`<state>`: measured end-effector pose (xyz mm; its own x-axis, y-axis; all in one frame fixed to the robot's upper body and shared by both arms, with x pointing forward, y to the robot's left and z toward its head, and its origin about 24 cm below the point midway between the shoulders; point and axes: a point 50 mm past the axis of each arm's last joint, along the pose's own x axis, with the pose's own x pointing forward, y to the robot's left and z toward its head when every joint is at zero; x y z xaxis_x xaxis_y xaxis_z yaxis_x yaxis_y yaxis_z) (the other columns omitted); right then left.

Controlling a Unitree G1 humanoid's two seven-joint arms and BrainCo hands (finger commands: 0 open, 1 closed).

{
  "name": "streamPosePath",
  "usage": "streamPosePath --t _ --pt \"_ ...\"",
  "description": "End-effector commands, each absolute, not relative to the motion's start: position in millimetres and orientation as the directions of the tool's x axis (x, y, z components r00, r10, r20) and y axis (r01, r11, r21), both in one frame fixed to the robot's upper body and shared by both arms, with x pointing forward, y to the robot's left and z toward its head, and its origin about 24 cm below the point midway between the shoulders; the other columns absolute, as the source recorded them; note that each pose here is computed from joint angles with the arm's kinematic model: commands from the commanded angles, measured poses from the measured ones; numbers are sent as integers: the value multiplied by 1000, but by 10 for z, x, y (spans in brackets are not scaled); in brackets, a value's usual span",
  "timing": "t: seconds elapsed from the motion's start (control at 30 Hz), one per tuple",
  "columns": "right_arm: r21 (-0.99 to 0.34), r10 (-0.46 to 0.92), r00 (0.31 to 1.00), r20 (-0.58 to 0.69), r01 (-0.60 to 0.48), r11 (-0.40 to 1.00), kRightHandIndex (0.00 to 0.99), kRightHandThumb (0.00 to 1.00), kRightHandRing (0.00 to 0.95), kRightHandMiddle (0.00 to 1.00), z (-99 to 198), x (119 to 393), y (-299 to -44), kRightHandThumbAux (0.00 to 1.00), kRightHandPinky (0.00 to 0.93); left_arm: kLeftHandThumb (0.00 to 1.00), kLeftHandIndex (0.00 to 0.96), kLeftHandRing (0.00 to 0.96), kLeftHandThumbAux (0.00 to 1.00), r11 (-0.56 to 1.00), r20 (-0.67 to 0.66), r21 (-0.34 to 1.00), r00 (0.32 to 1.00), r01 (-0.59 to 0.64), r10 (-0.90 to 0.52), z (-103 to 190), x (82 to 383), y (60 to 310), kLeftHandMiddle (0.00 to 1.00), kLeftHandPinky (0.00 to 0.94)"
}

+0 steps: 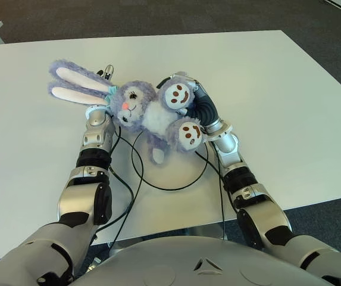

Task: Put the doll into the plate.

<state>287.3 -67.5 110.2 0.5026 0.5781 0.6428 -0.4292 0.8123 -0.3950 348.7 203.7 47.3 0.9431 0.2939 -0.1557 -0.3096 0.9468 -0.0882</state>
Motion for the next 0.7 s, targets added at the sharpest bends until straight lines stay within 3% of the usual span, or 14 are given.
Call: streamPosePath --t 0.03,0.07,0.2,0.7 --pt "-329 591 631 503 -493 806 345 121 373 384 572 2697 -733 674 339 0 0 68 403 947 -203 -88 936 -310 287 364 3442 2019 100 0" --pt "-328 591 630 504 -493 806 334 50 369 380 572 2697 -733 666 335 0 0 67 403 947 -203 -88 936 -309 287 364 3442 2018 100 0" --pt "-328 592 629 504 -495 805 326 13 360 369 570 2699 -734 670 332 0 0 66 404 948 -201 -88 937 -307 285 364 3440 2019 99 0" --pt "-346 599 624 502 -490 800 219 31 227 242 569 2679 -732 620 200 0 0 68 403 946 -211 -83 933 -315 292 365 3444 2017 97 0"
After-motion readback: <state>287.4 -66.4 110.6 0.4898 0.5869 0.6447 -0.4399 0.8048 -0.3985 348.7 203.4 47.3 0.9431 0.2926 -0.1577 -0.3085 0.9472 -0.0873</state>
